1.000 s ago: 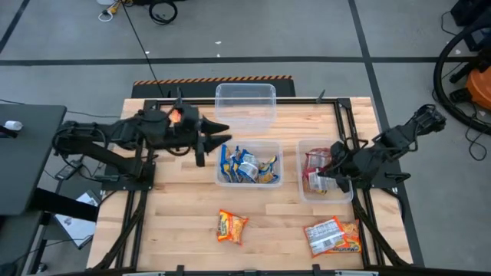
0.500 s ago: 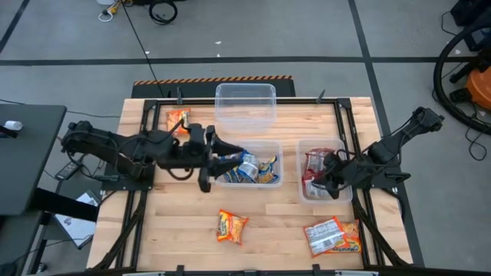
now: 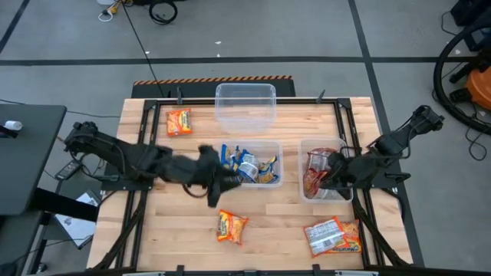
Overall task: Sort Maruchan noodles
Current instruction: Put the orange noodle pack into the top transparent bin
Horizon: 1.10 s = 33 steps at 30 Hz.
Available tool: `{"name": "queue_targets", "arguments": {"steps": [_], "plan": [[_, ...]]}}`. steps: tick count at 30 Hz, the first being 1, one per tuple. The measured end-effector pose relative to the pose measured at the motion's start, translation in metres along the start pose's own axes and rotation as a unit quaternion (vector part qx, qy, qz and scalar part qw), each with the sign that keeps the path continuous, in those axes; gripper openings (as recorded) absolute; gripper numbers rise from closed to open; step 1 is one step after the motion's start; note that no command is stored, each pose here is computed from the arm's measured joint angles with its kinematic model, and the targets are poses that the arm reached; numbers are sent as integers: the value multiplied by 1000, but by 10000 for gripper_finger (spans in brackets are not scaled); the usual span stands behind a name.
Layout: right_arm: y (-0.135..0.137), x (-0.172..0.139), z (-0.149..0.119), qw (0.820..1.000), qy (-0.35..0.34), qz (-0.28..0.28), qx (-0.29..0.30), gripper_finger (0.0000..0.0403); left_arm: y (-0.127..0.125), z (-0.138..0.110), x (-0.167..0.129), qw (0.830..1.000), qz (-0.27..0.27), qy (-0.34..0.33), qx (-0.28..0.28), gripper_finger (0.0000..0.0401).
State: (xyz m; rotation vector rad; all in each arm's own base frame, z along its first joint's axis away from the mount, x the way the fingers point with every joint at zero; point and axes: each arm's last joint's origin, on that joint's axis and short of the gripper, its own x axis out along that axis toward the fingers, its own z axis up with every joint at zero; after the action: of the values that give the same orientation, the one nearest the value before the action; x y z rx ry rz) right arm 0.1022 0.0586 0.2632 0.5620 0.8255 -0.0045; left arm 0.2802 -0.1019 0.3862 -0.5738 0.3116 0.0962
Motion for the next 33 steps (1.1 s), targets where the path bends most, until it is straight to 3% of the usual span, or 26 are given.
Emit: {"name": "queue_targets", "arguments": {"steps": [4,8,13,21,27,33], "plan": [[14,-28,20,999,-32,-8,-38,160,-16,-29,12,998,-18,54,-28,187],[28,-52,41,993,-90,-27,-66,160,-33,-61,27,995,-38,90,7,187],[42,-67,63,982,-150,-62,-99,160,-38,-109,43,980,-18,187,57,187],[52,-75,84,969,-200,-106,-98,159,-46,-187,47,931,-1,300,209,187],[55,-68,86,967,-194,-118,-113,159,-37,-238,57,900,79,297,310,187],[60,-58,87,970,-173,-118,-119,159,-36,-254,60,882,94,277,370,188]]}}
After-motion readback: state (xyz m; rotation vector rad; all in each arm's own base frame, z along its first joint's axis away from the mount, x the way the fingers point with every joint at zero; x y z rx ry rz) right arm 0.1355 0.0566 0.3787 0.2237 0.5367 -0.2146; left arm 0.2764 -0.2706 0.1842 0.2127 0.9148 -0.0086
